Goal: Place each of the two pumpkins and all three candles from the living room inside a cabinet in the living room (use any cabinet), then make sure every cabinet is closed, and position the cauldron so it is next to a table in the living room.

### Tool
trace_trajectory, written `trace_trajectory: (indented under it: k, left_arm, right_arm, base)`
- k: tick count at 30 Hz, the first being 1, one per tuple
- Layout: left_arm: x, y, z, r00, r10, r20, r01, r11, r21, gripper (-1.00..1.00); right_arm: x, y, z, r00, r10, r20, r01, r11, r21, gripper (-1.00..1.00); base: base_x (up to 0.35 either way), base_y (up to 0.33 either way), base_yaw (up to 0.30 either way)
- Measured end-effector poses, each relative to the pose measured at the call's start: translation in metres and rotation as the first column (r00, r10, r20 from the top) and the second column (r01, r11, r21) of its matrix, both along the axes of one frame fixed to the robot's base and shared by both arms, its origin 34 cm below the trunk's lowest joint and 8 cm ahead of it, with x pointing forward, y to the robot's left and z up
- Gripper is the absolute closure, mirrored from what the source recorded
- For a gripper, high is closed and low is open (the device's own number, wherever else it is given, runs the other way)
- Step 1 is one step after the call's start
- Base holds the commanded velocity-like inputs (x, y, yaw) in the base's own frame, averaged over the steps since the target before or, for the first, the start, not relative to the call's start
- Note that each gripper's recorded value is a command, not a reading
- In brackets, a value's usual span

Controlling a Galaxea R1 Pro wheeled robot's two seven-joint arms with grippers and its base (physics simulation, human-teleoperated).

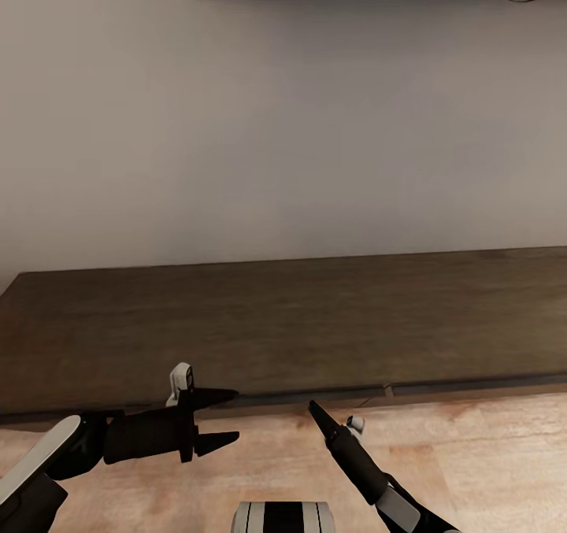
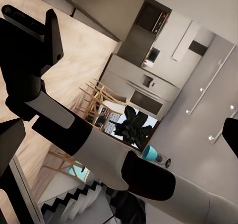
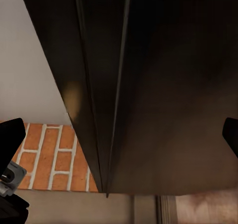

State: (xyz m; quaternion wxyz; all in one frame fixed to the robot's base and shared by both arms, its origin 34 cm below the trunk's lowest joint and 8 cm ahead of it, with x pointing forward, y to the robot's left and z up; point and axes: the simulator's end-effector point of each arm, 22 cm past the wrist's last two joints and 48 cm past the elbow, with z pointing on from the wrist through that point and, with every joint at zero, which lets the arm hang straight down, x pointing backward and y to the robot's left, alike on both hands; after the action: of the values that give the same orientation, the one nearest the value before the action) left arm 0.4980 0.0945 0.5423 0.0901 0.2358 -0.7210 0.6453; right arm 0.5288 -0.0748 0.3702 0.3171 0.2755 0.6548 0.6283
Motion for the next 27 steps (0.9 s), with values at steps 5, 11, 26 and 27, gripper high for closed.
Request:
trace_trajectory:
  k: [5, 11, 26, 27]
  left_arm:
    - [0.0004, 0.0002, 0.0001, 1.0, 0.001, 0.0, -0.001, 1.0, -0.001, -1.0]
    - [0.0, -0.0001, -0.0001, 1.0, 0.0, 0.0, 0.0, 1.0, -0.001, -1.0]
    - [0.0, -0.0002, -0.0001, 1.0, 0.0, -0.001, 0.0, 1.0, -0.001, -1.0]
    - [0.0, -0.0002, -0.0002, 1.0, 0.0, -0.001, 0.0, 1.0, -0.001, -1.0]
  right_arm:
    - [0.0, 0.0, -0.0003, 1.0, 0.0, -0.001, 0.0, 1.0, -0.001, -1.0]
    - [-0.0001, 0.0001, -0.0005, 1.0, 0.001, -0.001, -0.001, 1.0, -0.002, -1.0]
    - [-0.0006, -0.0004, -0.0025, 1.0, 0.0, -0.005, 0.0, 1.0, -0.009, 1.0]
    - [-0.0006, -0.0004, -0.0025, 1.0, 0.0, -0.005, -0.001, 1.0, -0.009, 1.0]
  base:
    - [0.045, 0.0, 0.0]
    - [0.004, 0.0, 0.0]
    - [0.0, 0.0, 0.0]
    - [0.0, 0.0, 0.0]
